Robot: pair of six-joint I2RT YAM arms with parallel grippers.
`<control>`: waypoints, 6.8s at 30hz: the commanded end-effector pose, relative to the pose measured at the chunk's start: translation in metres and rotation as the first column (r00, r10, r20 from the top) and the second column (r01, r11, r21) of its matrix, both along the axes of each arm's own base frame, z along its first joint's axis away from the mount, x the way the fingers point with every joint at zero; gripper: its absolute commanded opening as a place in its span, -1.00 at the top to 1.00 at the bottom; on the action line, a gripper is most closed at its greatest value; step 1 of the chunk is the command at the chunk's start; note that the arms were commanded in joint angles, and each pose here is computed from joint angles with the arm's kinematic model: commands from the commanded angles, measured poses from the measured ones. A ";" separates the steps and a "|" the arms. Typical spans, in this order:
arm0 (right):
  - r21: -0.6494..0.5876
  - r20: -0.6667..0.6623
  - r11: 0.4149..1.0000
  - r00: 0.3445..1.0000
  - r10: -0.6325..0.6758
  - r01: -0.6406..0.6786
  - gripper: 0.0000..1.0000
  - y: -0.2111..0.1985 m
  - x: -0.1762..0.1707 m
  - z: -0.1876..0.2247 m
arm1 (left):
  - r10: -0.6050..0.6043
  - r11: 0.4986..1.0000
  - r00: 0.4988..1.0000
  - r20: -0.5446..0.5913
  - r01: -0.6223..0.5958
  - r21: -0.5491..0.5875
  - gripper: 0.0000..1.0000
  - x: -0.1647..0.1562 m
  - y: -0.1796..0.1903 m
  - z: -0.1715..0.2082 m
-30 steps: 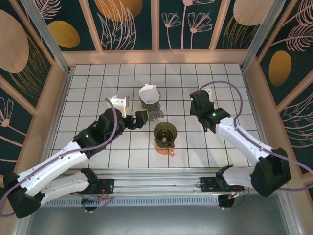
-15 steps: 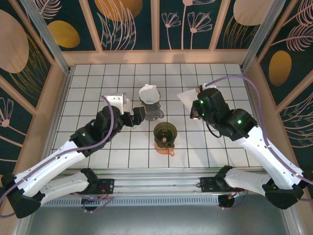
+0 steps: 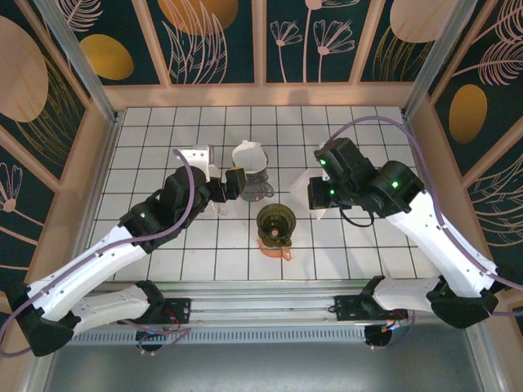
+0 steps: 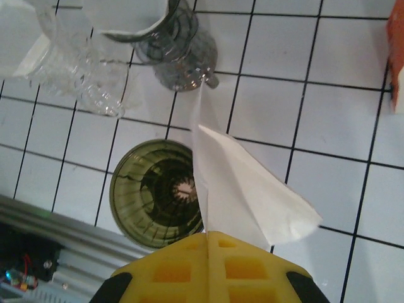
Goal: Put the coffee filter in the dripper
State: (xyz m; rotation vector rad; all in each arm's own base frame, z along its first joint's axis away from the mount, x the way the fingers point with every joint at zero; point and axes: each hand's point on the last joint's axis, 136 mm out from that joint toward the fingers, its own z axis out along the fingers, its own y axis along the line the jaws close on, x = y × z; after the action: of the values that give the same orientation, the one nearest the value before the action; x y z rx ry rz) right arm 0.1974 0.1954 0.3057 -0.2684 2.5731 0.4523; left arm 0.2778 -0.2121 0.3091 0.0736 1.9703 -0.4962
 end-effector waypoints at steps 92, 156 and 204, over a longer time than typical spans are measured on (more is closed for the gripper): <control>0.138 0.080 0.987 0.994 0.074 -0.085 -0.44 0.044 0.016 -0.080 | -0.397 0.914 0.833 -0.385 0.399 -0.078 -0.98 -0.045 -0.069 -0.108; 0.177 0.019 0.984 1.000 0.009 -0.012 -0.13 0.030 0.019 -0.146 | -0.376 0.917 0.792 -0.481 0.392 -0.070 -0.89 -0.047 -0.073 -0.152; 0.028 -0.111 0.993 0.986 0.120 -0.118 -0.40 0.063 0.017 -0.185 | -0.385 0.913 0.791 -0.475 0.402 -0.072 -0.89 -0.046 -0.075 -0.153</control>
State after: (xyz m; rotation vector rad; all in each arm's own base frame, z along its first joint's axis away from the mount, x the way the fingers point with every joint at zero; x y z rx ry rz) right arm 0.2117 0.2586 0.1179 -0.3736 2.6778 0.5935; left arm 0.2303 -0.2832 0.1540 0.4287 2.4768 -0.7908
